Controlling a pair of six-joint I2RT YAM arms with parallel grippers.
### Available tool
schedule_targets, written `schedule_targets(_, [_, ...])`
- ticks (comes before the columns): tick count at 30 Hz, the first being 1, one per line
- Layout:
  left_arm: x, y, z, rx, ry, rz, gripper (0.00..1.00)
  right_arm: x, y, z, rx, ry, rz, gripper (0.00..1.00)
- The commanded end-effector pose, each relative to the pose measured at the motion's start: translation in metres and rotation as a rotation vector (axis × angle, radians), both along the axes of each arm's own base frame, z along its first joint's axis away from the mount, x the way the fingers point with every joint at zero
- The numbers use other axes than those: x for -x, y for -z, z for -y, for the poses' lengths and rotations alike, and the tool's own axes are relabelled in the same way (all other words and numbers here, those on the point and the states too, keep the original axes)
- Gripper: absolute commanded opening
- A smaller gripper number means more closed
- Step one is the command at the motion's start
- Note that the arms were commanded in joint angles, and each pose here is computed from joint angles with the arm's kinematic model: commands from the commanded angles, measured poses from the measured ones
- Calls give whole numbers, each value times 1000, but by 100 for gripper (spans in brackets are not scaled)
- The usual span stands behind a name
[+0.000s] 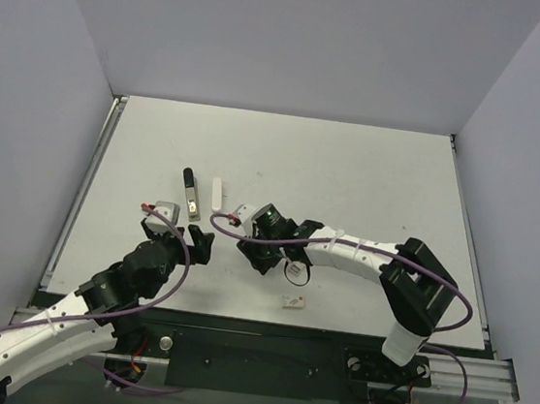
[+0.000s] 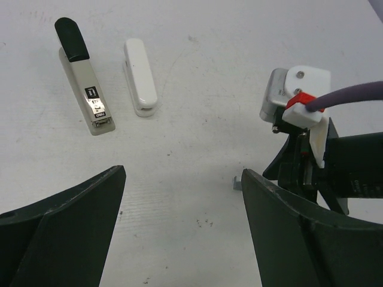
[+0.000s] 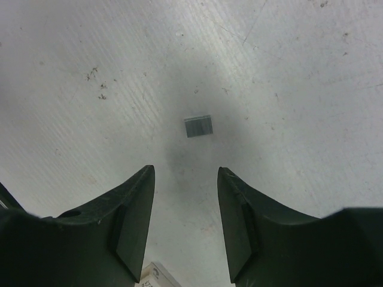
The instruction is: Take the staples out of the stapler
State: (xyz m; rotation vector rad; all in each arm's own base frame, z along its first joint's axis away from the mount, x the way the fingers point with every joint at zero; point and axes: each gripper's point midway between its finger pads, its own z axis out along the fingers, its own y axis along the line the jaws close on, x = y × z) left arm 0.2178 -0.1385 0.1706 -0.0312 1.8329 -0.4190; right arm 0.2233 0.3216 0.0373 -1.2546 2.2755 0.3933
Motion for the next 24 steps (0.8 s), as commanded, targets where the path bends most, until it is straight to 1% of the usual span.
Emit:
schedule_targets(1, [-2,-7,-8,37,-47,29,89,-2,-5,-20,-21,-110,17,42])
schedule_targets(6, [-1,-5,-12,26,-60,25,89,-7,5,-26,-8,-138,21,41])
schedule_targets(21, [-1,-3,-18,18,-76,32,89,-21,19,-25,45,-121,30,39])
schedule_targets(24, [-1,-1,-17,17,-75,30,89,-22,23,-24,56,-116,29,36])
